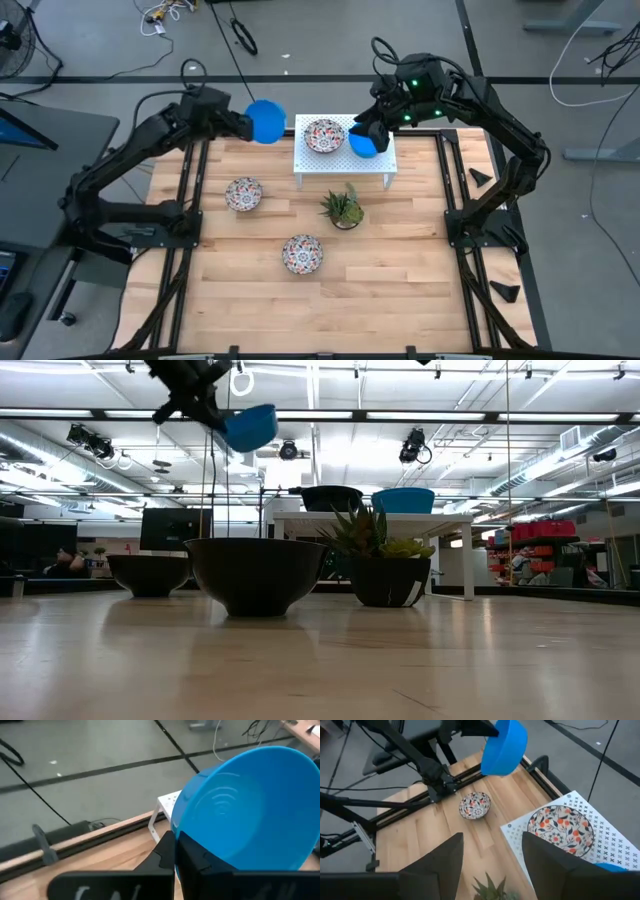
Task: Pick & Place Mini bowls
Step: Stack the blue bowl on the blue bowl on the shelf
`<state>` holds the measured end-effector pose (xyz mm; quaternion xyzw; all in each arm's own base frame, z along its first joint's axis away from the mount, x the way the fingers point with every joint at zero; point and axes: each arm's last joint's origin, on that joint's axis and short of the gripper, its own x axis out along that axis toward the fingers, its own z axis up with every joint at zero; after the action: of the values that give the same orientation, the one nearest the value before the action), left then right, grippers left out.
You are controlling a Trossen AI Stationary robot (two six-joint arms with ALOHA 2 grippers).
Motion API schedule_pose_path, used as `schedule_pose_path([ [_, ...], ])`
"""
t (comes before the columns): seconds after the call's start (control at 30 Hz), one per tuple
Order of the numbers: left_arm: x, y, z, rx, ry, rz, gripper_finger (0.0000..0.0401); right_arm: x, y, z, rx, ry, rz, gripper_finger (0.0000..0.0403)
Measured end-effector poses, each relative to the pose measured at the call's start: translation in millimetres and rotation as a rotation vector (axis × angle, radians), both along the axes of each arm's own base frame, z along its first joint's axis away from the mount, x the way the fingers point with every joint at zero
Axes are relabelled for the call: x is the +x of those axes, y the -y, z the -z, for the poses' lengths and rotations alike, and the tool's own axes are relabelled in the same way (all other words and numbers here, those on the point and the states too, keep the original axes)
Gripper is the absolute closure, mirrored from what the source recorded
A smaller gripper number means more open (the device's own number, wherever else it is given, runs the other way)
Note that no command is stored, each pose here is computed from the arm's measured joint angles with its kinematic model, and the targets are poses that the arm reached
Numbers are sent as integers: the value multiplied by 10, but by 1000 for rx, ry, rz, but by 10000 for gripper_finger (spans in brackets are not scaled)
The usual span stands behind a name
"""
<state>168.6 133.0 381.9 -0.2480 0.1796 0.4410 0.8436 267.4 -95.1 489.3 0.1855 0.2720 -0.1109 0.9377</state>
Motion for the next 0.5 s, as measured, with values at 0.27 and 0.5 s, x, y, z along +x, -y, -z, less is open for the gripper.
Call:
schedule_pose_path([
  [0.27, 257, 133, -428, 109, -138, 20, 398, 53, -121, 1, -245, -75, 160, 199],
  [0.5, 601, 226, -714, 201, -185, 63, 398, 123, -295, -36, -446, -97, 262, 199],
])
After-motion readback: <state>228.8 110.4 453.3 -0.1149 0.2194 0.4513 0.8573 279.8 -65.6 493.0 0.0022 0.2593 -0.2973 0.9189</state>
